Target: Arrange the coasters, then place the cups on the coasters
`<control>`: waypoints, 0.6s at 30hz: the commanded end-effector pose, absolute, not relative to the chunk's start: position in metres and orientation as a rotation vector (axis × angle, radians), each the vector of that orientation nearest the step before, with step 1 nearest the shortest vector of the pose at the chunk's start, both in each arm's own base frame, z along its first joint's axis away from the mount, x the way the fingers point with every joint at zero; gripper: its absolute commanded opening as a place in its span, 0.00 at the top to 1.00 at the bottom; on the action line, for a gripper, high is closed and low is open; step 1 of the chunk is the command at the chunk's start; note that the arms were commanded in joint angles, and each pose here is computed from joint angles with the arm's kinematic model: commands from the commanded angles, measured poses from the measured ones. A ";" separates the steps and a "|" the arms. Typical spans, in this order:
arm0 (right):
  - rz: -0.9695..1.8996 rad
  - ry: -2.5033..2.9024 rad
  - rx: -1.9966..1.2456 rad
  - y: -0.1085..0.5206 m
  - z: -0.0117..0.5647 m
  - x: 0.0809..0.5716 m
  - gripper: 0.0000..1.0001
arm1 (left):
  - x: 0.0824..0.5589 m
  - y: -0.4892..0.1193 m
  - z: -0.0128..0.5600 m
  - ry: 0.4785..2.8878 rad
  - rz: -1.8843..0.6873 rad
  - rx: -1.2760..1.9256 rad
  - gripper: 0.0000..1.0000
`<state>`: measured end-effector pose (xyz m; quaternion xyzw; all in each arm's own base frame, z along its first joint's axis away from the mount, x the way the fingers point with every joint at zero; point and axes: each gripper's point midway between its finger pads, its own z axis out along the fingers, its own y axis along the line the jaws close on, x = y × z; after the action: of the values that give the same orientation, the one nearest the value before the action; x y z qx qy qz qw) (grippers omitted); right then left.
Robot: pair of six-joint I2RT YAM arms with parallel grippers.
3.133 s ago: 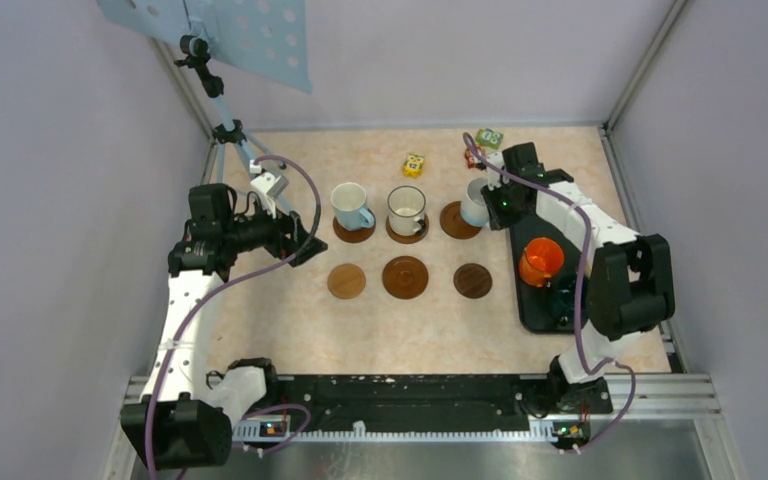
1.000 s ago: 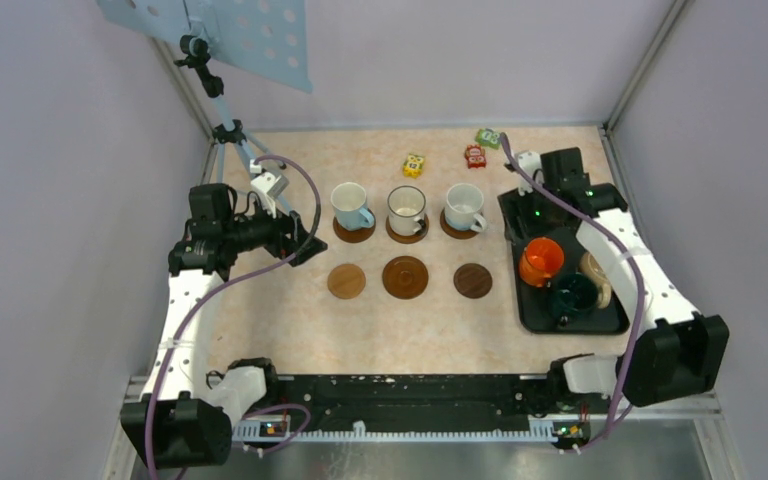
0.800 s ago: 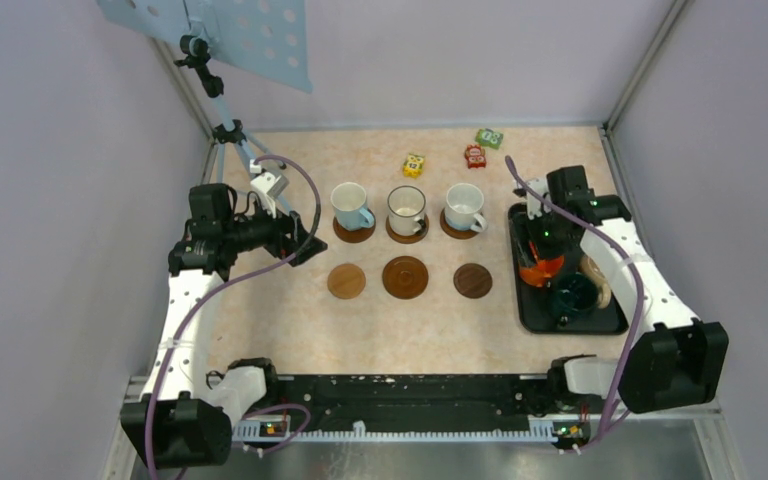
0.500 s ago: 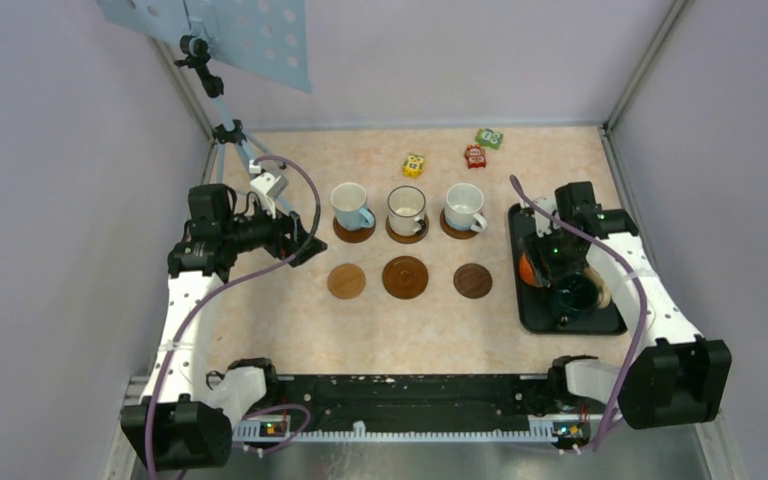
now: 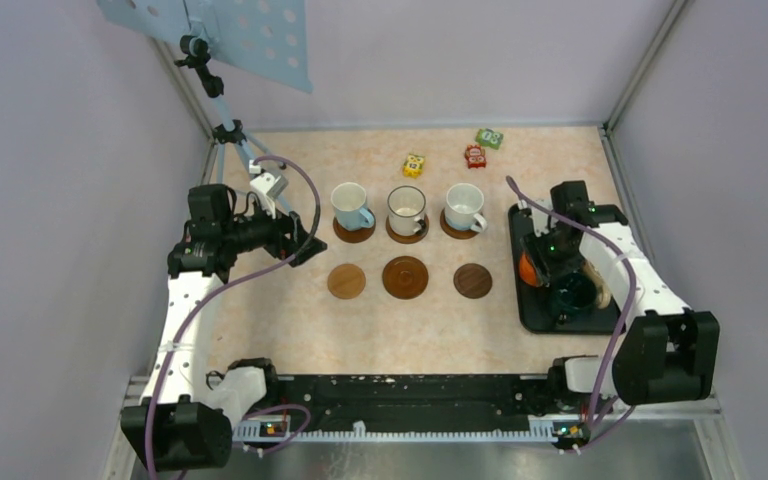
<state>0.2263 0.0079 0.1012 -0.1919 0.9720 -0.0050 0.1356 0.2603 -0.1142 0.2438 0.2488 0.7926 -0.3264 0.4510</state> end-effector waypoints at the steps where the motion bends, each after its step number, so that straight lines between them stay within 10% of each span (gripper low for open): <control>1: 0.005 2.762 -0.536 0.012 0.106 0.251 0.50 | 0.261 -0.115 0.251 1.911 -0.778 0.642 0.01; 18: -0.062 2.748 -0.495 -0.001 0.092 0.271 0.47 | 0.265 -0.115 0.247 1.923 -0.787 0.637 0.01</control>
<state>0.2519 0.0064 0.0907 -0.1852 0.9719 -0.0086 0.1447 0.2612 -0.1129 0.2422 0.2466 0.7951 -0.3222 0.4507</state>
